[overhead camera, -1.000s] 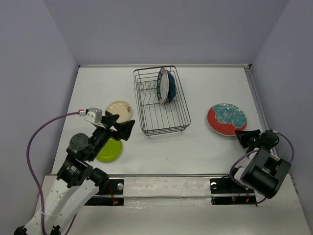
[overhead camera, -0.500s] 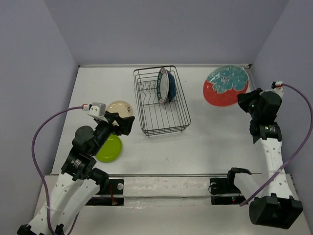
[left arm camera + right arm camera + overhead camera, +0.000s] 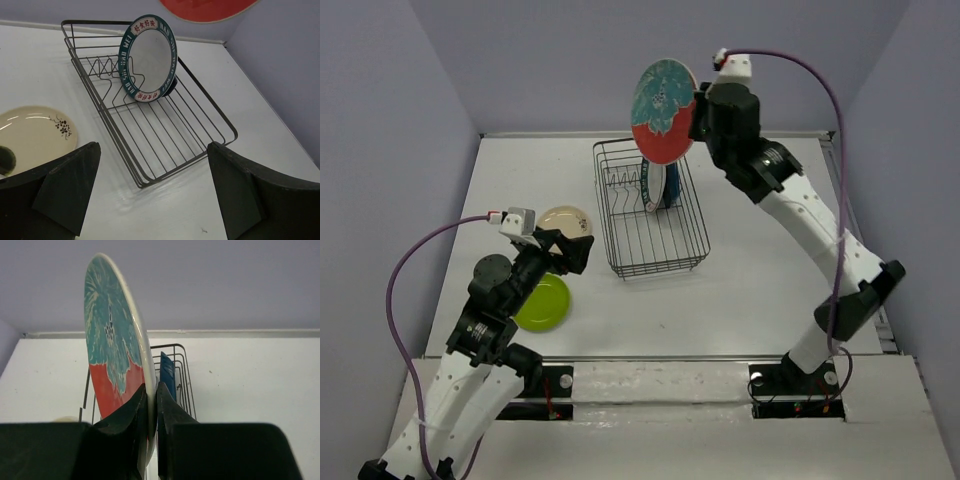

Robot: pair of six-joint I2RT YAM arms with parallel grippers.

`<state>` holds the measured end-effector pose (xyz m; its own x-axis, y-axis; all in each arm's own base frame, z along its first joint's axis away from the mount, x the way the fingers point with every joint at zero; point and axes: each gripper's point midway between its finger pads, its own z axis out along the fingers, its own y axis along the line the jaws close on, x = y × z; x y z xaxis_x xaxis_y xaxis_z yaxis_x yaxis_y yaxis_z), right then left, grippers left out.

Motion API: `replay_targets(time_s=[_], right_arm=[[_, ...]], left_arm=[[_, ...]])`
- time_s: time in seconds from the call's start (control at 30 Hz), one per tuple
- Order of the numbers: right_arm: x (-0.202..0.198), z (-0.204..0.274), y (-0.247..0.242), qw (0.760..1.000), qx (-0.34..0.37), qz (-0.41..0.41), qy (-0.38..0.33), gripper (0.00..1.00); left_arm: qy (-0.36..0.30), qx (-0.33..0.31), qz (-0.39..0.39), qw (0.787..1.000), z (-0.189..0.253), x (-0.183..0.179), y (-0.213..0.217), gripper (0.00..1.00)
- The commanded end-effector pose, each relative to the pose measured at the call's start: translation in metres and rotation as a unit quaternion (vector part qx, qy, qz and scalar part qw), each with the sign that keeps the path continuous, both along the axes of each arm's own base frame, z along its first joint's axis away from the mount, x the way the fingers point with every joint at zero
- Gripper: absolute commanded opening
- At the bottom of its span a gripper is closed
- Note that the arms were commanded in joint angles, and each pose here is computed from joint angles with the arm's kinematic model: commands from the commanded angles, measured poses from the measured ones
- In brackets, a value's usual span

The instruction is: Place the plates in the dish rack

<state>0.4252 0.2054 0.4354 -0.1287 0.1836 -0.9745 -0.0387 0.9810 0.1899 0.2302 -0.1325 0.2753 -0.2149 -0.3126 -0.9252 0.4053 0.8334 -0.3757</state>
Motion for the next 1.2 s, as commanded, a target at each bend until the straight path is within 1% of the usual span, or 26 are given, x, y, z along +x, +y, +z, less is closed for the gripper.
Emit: replay_targets(time_s=[0.0,0.07,0.1,0.17,0.23,0.37,0.7,0.77,1.17], right_arm=[[0.005,0.074,0.004,0.992,-0.027,-0.088,-0.088,0.07],[0.009,0.071,0.024,0.99,-0.055,-0.094,-0.085,0.07],[0.018,0.066,0.036,0.989,-0.068,-0.098,-0.083,0.07],[0.023,0.056,0.046,0.987,-0.088,-0.112,-0.076,0.07],[0.032,0.04,0.05,0.984,-0.104,-0.13,-0.065,0.07],[0.039,0.014,0.059,0.981,-0.122,-0.143,-0.046,0.07],[0.053,-0.048,0.075,0.978,-0.153,-0.141,-0.004,0.07],[0.055,-0.058,0.08,0.981,-0.142,-0.135,0.001,0.07],[0.063,-0.132,0.103,0.982,-0.148,-0.105,0.059,0.07]], left_arm=[[-0.043,-0.013,-0.001,0.999,0.029,-0.001,0.001,0.99],[-0.044,-0.013,0.0,0.999,0.03,-0.001,0.001,0.99],[-0.045,-0.014,0.001,0.999,0.031,-0.001,0.002,0.99],[-0.045,-0.014,0.001,0.999,0.031,-0.002,0.002,0.99],[-0.045,-0.014,0.004,0.999,0.031,-0.002,0.003,0.99],[-0.045,-0.015,0.001,0.999,0.031,-0.003,0.002,0.99],[-0.04,-0.013,0.001,0.999,0.028,0.0,0.001,0.99],[-0.04,-0.013,0.001,0.999,0.028,0.0,0.001,0.99],[-0.032,-0.008,0.011,0.999,0.023,0.004,0.003,0.99]])
